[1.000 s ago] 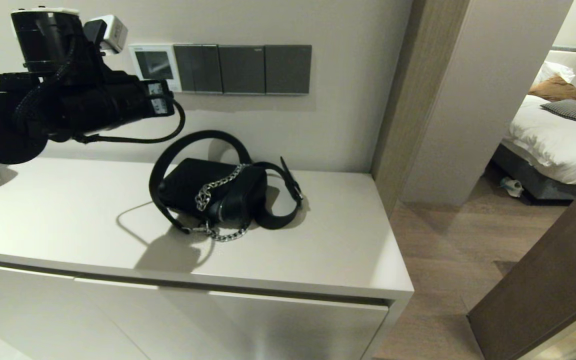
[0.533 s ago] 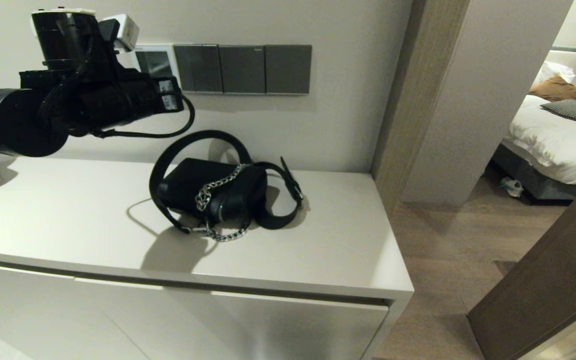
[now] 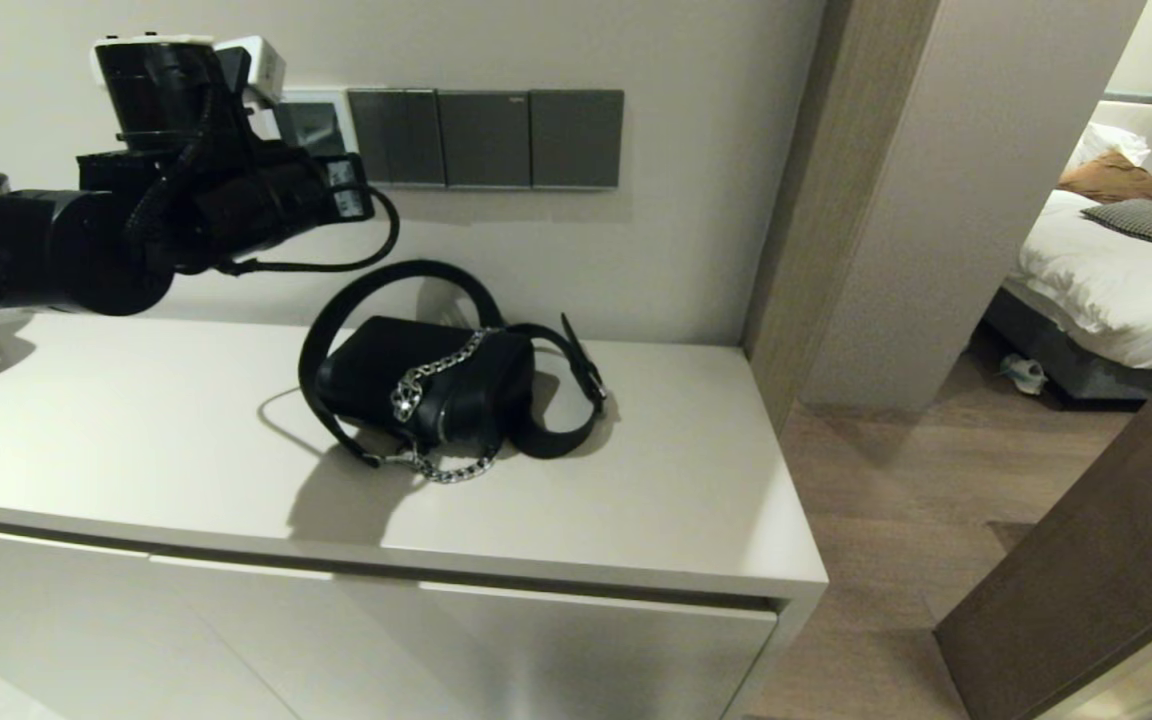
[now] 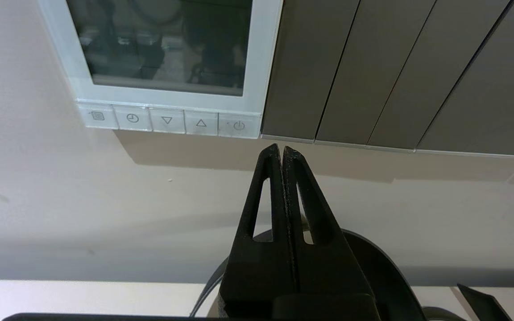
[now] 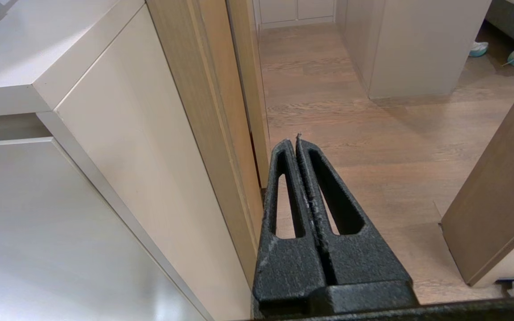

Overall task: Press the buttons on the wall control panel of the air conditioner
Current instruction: Turn on the central air conditioner

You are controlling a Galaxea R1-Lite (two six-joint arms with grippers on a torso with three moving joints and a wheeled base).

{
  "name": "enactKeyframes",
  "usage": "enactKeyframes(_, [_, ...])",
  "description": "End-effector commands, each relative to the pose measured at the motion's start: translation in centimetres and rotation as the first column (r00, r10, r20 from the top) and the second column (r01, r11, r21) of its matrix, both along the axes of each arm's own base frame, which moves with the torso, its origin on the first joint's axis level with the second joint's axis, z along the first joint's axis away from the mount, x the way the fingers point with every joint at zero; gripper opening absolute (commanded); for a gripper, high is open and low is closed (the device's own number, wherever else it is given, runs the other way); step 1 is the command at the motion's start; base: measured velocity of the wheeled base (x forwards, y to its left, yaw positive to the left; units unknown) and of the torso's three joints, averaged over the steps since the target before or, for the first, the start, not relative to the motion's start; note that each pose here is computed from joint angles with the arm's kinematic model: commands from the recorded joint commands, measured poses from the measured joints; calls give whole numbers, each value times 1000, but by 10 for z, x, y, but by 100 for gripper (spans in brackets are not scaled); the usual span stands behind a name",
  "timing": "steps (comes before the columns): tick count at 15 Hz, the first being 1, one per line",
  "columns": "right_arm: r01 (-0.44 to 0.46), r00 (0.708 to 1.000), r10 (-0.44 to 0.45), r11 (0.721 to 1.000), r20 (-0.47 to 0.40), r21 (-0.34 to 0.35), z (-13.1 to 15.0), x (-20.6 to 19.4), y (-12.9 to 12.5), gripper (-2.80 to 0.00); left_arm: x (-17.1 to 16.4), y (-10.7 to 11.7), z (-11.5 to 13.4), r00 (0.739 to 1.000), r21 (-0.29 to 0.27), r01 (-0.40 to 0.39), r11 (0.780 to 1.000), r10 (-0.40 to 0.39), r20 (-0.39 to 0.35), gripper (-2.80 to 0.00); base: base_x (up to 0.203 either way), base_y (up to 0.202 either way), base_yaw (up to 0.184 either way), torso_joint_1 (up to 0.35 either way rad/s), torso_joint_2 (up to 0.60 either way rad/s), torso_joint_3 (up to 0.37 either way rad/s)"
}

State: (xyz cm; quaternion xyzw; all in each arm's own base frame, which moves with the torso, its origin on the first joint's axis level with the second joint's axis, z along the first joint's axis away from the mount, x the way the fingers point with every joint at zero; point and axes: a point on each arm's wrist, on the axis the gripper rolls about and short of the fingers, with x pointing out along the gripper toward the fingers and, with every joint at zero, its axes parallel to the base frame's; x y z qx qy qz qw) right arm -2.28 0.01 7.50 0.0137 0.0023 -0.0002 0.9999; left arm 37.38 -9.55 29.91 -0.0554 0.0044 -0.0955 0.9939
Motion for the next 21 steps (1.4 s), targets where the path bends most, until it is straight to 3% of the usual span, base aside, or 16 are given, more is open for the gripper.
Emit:
enactKeyframes(1, [0,1000,0,1000,-3,0,0,0,0,-280,1,4,1,1000,0,-12,1000,12,4,-280,0,0,0,0,0,0])
enactKeyframes(15, [0,1000,0,1000,-3,0,0,0,0,-280,22,4,-12,1000,5,-23,1000,23,-17,-280,0,0,0,0,0,0])
enactKeyframes(21, [0,1000,0,1000,-4,0,-1,0,0,-280,29,15,-12,999,2,-53,999,53,-9,-280,0,0,0,0,0,0])
